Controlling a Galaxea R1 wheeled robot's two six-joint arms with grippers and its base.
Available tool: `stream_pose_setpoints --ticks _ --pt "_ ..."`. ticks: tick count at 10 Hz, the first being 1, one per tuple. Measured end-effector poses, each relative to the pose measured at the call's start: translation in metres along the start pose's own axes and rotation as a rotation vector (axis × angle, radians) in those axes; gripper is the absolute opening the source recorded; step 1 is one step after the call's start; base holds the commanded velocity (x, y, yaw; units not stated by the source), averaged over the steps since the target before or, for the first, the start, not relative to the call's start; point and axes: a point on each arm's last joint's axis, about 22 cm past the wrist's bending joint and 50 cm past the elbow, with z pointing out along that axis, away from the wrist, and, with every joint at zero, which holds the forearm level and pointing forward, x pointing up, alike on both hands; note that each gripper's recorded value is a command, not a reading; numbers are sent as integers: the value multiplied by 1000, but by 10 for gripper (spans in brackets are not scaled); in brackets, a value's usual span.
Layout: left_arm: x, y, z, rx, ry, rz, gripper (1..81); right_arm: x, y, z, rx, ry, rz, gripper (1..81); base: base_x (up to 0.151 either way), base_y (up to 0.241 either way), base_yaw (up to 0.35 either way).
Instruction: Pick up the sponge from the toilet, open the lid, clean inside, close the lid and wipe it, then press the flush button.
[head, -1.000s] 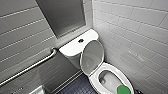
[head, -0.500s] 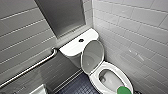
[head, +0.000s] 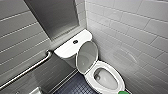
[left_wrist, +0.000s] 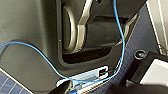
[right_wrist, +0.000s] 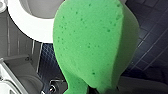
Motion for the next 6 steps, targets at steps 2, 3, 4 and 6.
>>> stream_pose_setpoints --ticks 2,3,4,6 --pt "10 -1 -2 1 16 27 811 -5 4 -16 -18 18 2 10 0 0 0" --pt "18 -4 -2 6 33 42 811 -3 -4 -23 -14 37 -10 10 0 0 0" --pt "32 -11 -5 14 65 61 811 -7 -8 -29 -11 53 -20 10 0 0 0" --pt "51 -29 -18 28 111 91 811 -21 4 -42 -41 70 -19 10 0 0 0"
